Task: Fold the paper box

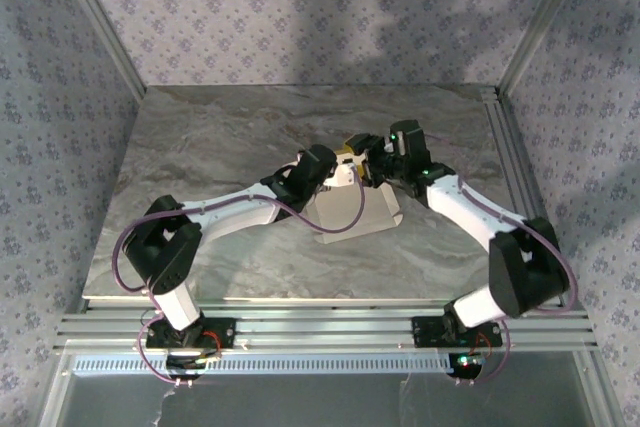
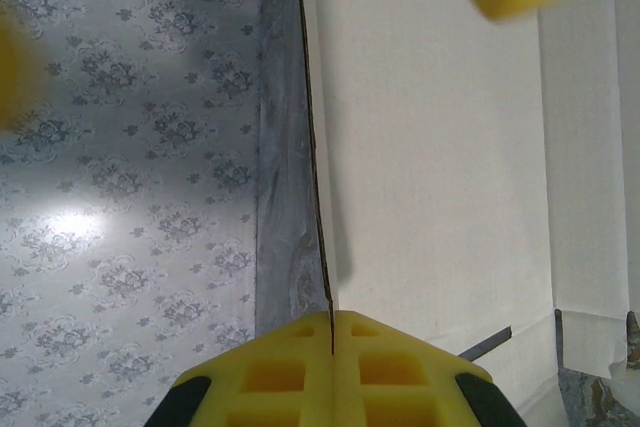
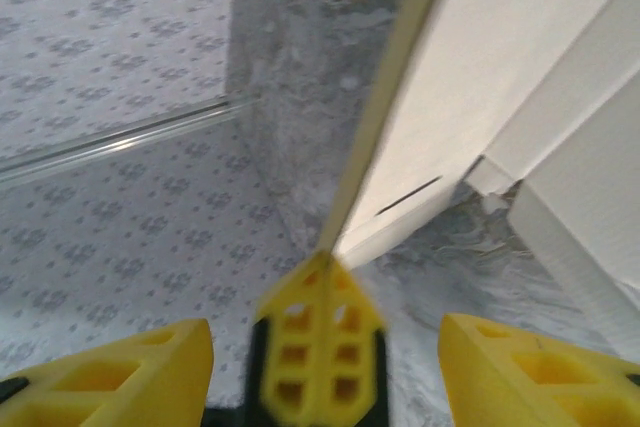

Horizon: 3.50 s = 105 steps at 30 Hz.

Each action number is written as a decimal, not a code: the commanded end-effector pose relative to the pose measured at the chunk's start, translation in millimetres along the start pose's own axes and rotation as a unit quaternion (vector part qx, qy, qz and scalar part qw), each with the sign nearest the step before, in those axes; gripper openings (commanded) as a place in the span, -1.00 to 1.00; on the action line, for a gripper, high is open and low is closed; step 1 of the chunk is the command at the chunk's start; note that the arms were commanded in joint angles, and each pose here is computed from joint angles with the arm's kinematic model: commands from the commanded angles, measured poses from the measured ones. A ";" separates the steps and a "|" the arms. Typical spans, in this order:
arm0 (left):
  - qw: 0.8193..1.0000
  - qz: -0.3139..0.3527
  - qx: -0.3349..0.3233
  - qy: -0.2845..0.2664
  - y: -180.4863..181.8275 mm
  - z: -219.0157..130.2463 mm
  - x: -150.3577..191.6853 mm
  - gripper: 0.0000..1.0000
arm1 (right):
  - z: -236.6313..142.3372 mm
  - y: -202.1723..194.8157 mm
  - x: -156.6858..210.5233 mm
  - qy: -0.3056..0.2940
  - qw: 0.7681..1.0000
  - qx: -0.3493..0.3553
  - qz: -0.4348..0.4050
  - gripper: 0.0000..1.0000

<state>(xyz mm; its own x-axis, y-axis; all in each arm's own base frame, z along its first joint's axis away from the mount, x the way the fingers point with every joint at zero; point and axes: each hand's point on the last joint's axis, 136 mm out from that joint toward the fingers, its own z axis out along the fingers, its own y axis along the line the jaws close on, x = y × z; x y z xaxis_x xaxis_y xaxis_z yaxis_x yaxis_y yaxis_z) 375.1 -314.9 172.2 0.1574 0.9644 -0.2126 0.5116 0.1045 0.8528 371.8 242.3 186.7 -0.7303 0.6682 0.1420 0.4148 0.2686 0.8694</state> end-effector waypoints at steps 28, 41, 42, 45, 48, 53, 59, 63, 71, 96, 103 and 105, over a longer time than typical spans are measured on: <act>0.561 -0.813 0.147 -0.060 88.7 -82.1 17.1 -0.24 | 29.9 -12.8 -35.6 -0.017 0.999 -0.005 0.049 -1.00; 0.401 -0.877 0.263 0.029 40.3 -22.0 22.3 -0.28 | 28.9 -16.2 -36.5 -0.009 0.999 -0.002 0.051 -1.00; 0.397 -0.878 0.266 0.030 37.1 -20.7 22.0 -0.26 | 28.7 -16.2 -36.3 -0.008 0.999 -0.002 0.051 -1.00; 0.390 -0.877 0.277 0.043 27.1 -19.7 20.7 -0.24 | 28.3 -17.3 -37.5 -0.008 0.999 -0.001 0.051 -1.00; 0.389 -0.879 0.271 0.056 19.3 -20.2 27.7 -0.22 | 29.7 -18.9 -37.6 -0.005 0.999 0.000 0.054 -1.00; 0.383 -0.879 0.276 0.064 10.2 -17.2 28.6 -0.21 | 29.2 -17.1 -36.1 -0.001 0.998 0.000 0.062 -1.00; 0.373 -0.884 0.279 0.052 15.8 -18.0 25.1 -0.21 | 23.9 -14.8 -31.2 0.007 0.996 0.000 0.091 -1.00; 0.369 -0.886 0.278 0.038 25.0 -22.6 21.8 -0.21 | 17.7 -3.4 -27.7 0.010 0.995 -0.008 0.100 -1.00; 0.365 -0.883 0.292 0.034 26.6 -25.9 10.5 -0.21 | -2.3 16.5 -27.6 -0.006 0.995 -0.022 0.100 -1.00; 0.358 -0.884 0.299 0.016 31.1 -43.0 -9.5 -0.20 | -16.9 33.5 -26.8 -0.014 0.995 -0.038 0.090 -1.00; 0.410 -0.882 0.232 0.009 48.9 -67.8 13.5 -0.22 | -22.1 28.1 -31.5 -0.024 0.996 -0.028 0.078 -1.00; 0.494 -0.847 0.194 0.025 64.5 -87.8 24.7 -0.21 | -25.4 22.4 -34.7 -0.033 0.997 -0.014 0.069 -1.00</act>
<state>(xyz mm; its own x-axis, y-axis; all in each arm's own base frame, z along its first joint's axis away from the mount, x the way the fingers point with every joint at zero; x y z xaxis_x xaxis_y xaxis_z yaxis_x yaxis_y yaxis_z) 346.0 -287.8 213.1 -0.8426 -0.4737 -0.2561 -0.1084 0.6150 -0.7810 393.1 217.5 196.2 -0.6238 0.7261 0.2892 0.5326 0.1242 0.8372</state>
